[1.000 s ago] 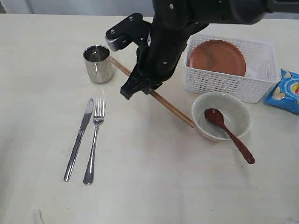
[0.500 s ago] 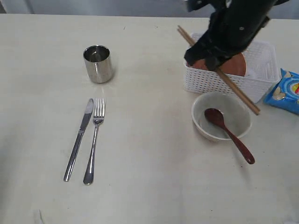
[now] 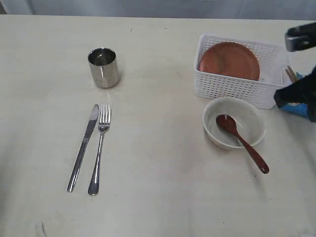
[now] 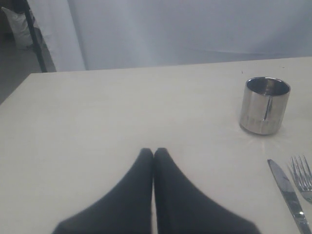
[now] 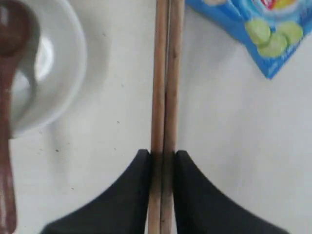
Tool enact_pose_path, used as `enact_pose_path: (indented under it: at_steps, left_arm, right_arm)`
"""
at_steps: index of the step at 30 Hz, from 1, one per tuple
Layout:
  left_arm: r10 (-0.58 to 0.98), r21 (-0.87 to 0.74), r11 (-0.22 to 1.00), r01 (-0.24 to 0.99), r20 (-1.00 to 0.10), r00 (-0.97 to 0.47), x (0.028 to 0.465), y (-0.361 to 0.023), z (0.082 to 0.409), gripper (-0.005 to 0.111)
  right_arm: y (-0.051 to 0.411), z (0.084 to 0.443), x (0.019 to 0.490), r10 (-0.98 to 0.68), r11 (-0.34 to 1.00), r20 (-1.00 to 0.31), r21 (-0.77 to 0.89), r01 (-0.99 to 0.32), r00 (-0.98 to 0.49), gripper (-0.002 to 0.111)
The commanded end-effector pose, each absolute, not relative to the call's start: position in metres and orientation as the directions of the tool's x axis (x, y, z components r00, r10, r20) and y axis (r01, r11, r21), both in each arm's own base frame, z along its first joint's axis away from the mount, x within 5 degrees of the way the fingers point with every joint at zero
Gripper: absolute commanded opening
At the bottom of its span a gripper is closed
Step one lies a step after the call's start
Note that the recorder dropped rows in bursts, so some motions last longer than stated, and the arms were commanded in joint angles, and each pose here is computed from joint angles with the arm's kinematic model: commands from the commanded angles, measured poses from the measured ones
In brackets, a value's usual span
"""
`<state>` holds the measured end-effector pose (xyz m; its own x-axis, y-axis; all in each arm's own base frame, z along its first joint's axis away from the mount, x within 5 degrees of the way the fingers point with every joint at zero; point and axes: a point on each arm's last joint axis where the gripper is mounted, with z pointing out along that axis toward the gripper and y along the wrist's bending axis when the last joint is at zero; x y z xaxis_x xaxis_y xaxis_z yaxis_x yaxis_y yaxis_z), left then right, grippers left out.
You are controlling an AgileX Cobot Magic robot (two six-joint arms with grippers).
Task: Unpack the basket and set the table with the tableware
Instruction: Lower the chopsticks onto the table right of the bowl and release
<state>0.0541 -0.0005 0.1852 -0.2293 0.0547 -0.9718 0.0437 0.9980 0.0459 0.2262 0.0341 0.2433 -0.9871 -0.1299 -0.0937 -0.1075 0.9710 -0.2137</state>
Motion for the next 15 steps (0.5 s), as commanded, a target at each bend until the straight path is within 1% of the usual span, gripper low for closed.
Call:
enact_pose_path:
  at_steps: [1,3,7,10,14,15]
  left_arm:
    - [0.043,0.034,0.999,0.043,-0.972,-0.23,0.054,-0.001,0.184,0.0]
    - [0.043,0.034,0.999,0.043,-0.972,-0.23,0.054,-0.001,0.184,0.0]
    - [0.043,0.034,0.999,0.043,-0.972,-0.23,0.054,-0.001,0.184,0.0]
    - [0.043,0.034,0.999,0.043,-0.972,-0.23,0.054,-0.001,0.184,0.0]
    - [0.043,0.034,0.999,0.043,-0.972,-0.23,0.054,-0.001,0.184,0.0]
    - [0.043,0.034,0.999,0.043,-0.972,-0.23,0.054,-0.001,0.184,0.0]
  right_arm:
    - [0.009,0.222,0.218,0.012,0.984,-0.087,-0.176,0.027,-0.996,-0.001]
    - [0.004,0.214,0.22,0.065,0.991,-0.124,-0.108,0.079,-0.99,-0.001]
    - [0.004,0.203,0.225,0.1,0.995,-0.1,-0.018,0.102,-0.99,-0.001]
    - [0.007,0.192,0.229,0.103,0.995,-0.051,0.012,0.102,-0.993,-0.001]
    - [0.009,0.172,0.24,0.116,0.993,-0.038,0.02,0.115,-0.993,-0.001]
    - [0.01,0.162,0.245,0.129,0.991,-0.03,0.032,0.128,-0.991,-0.001]
